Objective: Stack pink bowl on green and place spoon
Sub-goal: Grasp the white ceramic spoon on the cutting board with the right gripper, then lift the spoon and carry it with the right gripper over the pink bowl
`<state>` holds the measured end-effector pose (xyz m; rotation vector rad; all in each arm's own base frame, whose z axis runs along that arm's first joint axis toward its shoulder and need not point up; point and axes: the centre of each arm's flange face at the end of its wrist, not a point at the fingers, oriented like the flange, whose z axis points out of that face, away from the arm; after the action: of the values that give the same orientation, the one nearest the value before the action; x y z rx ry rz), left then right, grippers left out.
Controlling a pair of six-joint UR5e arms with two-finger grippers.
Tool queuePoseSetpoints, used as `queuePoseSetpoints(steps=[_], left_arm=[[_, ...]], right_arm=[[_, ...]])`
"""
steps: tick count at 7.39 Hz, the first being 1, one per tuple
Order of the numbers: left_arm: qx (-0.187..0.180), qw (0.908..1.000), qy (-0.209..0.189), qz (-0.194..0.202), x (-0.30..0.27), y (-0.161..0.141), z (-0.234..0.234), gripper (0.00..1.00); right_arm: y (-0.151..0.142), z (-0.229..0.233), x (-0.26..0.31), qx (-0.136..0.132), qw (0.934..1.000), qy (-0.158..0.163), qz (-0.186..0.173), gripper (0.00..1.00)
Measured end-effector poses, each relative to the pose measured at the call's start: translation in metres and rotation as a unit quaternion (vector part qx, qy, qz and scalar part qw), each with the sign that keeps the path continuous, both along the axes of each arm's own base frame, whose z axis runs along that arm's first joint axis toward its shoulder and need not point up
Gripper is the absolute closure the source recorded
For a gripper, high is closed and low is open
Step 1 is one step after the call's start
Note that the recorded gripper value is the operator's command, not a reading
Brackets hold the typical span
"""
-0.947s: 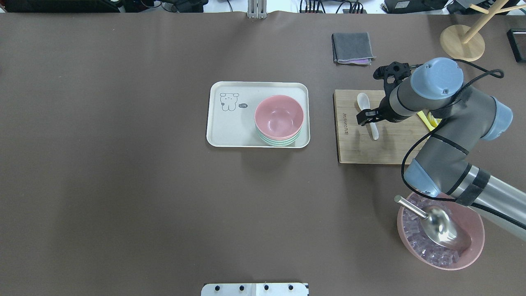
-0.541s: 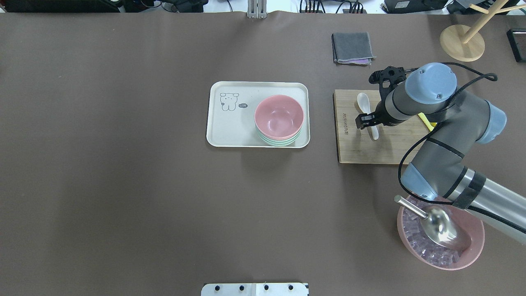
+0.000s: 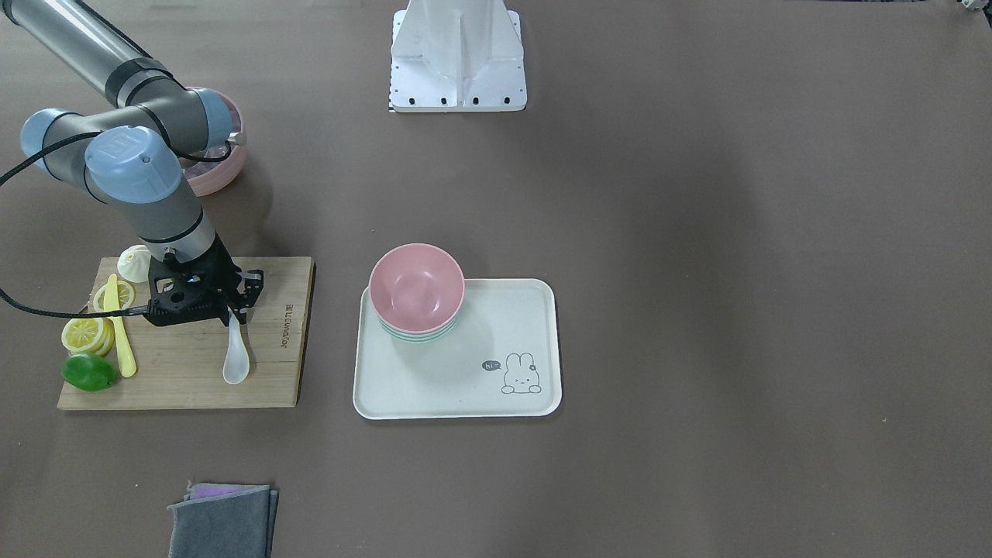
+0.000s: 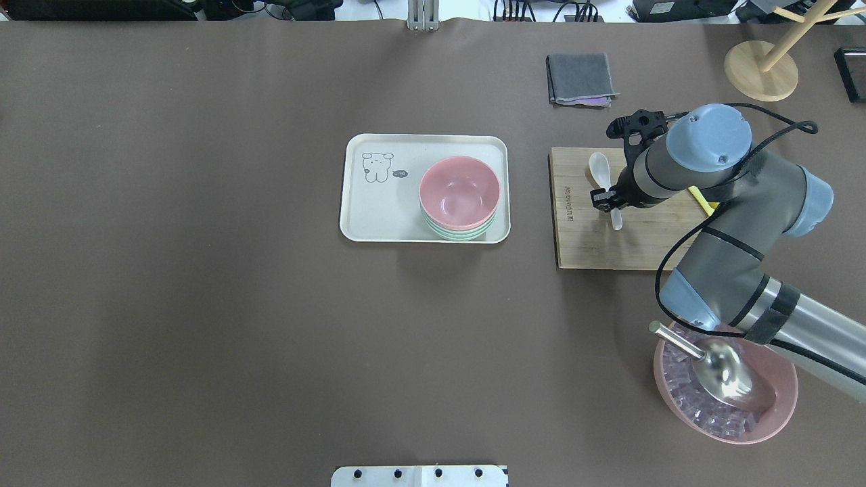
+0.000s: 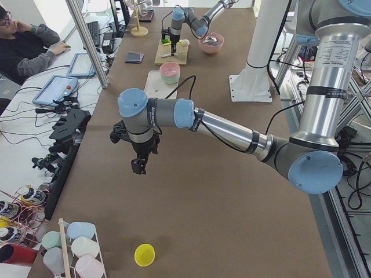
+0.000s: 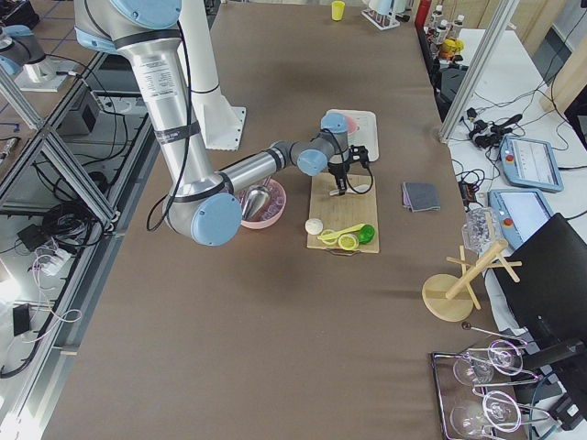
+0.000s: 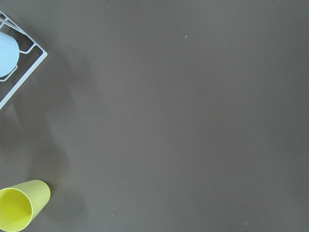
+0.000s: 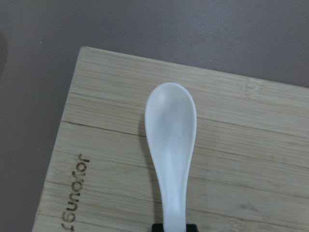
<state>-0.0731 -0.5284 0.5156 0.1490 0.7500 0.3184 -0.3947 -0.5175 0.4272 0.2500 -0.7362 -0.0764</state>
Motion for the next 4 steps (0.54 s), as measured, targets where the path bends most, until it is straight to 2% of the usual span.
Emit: queuePoseSetpoints(steps=[4], left_arm=[[-0.001,1.0000,0.000,-0.001,0.000,0.000,0.000,0.01]], right_arm=[[-0.011,-0.032,0.006,0.014,0.9997,-0.020,0.006,1.00]])
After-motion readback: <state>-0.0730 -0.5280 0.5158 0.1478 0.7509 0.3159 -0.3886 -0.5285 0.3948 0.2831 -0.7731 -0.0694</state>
